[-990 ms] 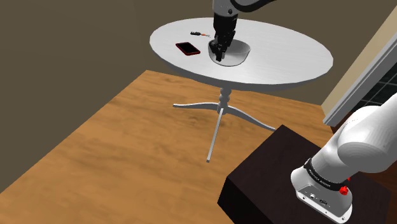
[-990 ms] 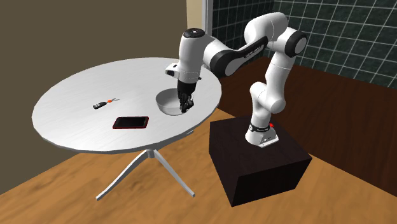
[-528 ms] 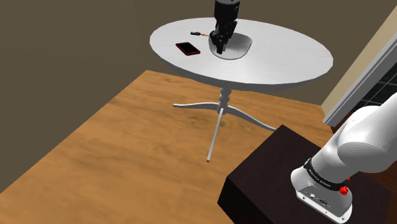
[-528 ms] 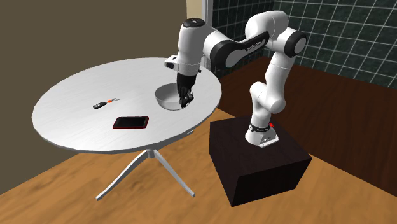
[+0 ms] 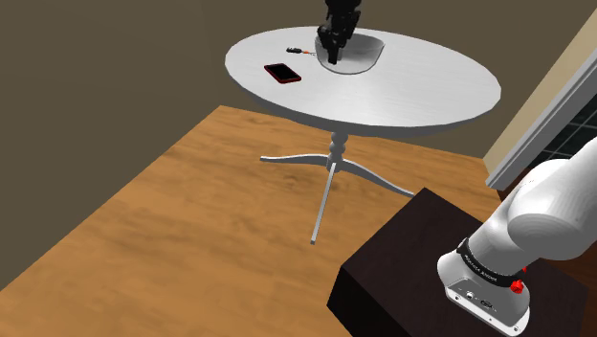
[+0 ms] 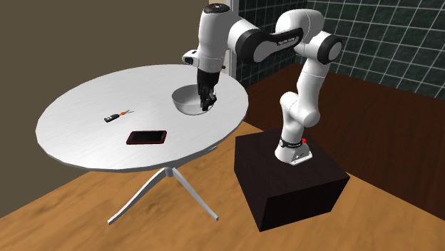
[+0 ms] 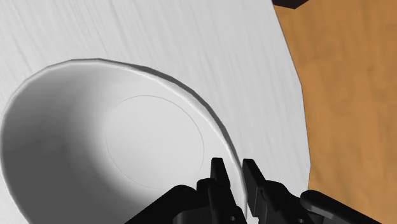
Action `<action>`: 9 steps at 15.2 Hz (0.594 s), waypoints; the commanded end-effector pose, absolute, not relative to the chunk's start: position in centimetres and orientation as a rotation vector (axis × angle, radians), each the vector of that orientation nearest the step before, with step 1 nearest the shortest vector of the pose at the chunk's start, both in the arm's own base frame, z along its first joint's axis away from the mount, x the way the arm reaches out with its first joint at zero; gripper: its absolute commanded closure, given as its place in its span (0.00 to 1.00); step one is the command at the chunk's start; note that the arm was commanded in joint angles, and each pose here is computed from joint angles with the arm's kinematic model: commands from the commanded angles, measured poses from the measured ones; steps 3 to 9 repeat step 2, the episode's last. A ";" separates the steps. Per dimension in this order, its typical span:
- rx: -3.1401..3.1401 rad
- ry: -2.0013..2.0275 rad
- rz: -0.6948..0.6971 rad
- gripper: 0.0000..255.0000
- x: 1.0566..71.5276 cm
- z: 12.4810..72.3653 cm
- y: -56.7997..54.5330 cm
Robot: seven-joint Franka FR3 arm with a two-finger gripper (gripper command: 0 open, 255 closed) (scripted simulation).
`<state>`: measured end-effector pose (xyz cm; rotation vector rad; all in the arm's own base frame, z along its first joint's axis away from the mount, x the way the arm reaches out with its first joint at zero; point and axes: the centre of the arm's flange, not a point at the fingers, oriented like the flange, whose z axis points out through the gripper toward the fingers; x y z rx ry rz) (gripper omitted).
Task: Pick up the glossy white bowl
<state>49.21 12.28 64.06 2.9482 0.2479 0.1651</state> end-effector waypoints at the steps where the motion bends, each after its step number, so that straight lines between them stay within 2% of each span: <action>1: 2.948 0.248 0.165 1.00 49.1 64.7 12.3; 9: 2.948 0.248 0.165 1.00 49.1 64.7 12.3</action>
